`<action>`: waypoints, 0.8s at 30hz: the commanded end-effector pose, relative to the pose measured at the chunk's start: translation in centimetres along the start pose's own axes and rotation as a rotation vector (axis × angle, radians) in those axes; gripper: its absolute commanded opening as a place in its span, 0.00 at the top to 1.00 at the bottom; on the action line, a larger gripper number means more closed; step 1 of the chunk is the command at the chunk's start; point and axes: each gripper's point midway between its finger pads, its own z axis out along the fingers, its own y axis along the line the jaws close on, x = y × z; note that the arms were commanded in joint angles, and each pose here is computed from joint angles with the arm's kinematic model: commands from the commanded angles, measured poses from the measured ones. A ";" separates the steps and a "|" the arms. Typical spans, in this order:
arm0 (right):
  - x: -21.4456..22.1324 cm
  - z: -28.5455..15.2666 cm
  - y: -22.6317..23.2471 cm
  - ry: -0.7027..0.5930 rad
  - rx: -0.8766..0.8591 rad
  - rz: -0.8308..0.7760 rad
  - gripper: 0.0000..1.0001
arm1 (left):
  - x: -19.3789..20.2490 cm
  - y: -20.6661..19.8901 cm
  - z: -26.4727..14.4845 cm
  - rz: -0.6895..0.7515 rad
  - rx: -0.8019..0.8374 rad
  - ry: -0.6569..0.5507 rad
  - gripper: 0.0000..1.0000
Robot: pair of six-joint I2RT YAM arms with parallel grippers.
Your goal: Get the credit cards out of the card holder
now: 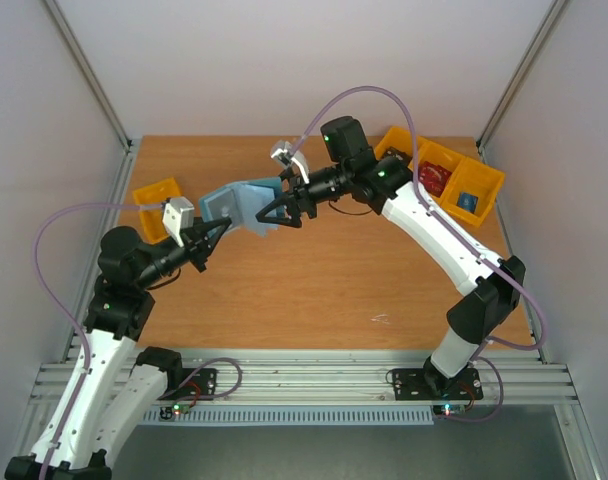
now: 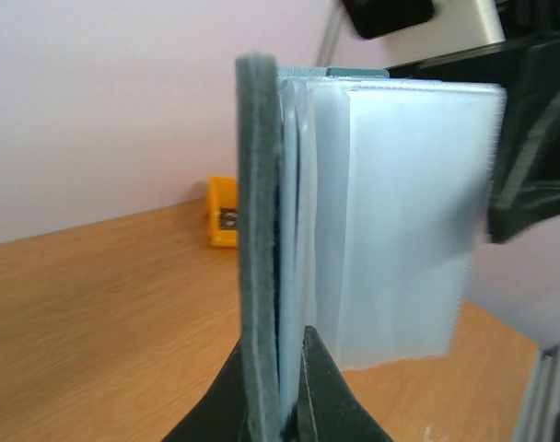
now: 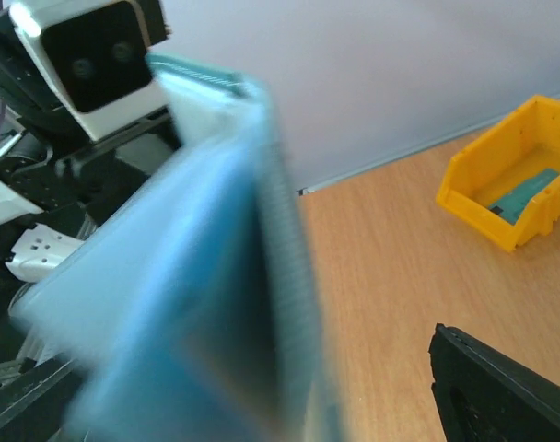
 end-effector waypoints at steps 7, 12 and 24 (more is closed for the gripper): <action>-1.0 2.5 -2.2 0.006 0.168 0.021 0.21 | -1.4 2.1 -0.1 0.056 -0.129 -0.020 1.00; -1.2 3.3 -3.4 -0.002 0.259 0.016 0.16 | -1.3 2.4 -0.1 0.055 -0.146 -0.020 1.00; -1.8 6.1 -1.5 -0.023 0.208 0.011 0.12 | -0.9 5.2 -0.6 0.072 -0.305 -0.012 1.00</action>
